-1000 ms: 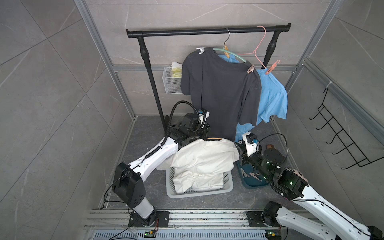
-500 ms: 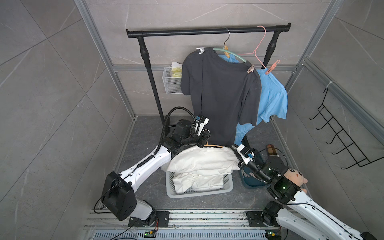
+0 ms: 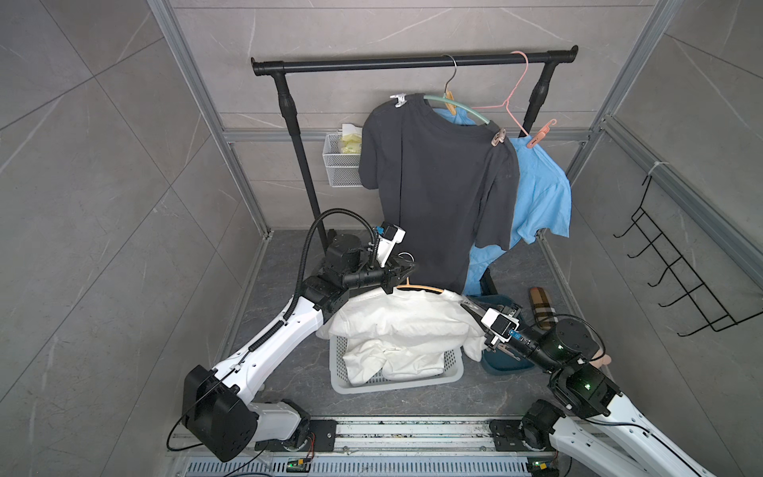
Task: Use clothespins to secure the t-shirt on both sides of the hanger
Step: Clamp the T-shirt on the hanger.
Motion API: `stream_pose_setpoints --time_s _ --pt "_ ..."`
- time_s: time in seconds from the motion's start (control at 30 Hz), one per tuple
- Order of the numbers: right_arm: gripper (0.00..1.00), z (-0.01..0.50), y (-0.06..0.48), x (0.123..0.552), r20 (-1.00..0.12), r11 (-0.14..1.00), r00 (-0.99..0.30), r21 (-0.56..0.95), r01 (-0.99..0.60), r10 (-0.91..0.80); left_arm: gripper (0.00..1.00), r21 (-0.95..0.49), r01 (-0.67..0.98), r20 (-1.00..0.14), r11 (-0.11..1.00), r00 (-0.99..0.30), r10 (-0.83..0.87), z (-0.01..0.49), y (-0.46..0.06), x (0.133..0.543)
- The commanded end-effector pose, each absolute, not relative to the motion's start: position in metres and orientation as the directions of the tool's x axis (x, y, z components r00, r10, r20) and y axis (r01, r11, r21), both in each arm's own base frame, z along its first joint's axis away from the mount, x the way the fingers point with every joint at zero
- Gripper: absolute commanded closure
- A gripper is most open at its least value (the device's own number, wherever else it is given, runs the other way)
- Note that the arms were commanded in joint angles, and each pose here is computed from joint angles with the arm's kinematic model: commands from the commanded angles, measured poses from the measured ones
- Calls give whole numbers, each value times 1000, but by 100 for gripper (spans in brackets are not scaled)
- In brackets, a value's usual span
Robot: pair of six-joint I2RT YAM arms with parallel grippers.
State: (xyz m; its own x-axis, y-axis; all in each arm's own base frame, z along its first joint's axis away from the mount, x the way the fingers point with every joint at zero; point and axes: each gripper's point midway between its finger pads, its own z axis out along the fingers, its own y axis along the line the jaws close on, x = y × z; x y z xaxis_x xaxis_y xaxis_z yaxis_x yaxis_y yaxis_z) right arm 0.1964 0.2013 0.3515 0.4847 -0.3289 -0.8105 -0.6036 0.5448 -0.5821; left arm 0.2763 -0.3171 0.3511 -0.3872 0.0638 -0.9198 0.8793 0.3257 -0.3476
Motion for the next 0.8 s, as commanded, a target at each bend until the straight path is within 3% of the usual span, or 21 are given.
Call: stream_pose_setpoints --time_s 0.0,0.4,0.73,0.77 --pt "100 355 202 192 -780 493 505 -625 -605 -370 100 -300 928 -952 220 -307 -4 395 -314 251" --pt "100 339 213 196 -734 385 510 -673 -631 -448 100 -309 933 -950 184 -311 -17 401 -313 241" --pt "100 339 216 213 -676 406 559 -736 -542 -479 100 -318 934 -948 162 -318 -29 404 -313 238" --pt "91 341 215 214 -679 413 556 -734 -540 -479 100 -315 934 -949 169 -316 -26 402 -313 239"
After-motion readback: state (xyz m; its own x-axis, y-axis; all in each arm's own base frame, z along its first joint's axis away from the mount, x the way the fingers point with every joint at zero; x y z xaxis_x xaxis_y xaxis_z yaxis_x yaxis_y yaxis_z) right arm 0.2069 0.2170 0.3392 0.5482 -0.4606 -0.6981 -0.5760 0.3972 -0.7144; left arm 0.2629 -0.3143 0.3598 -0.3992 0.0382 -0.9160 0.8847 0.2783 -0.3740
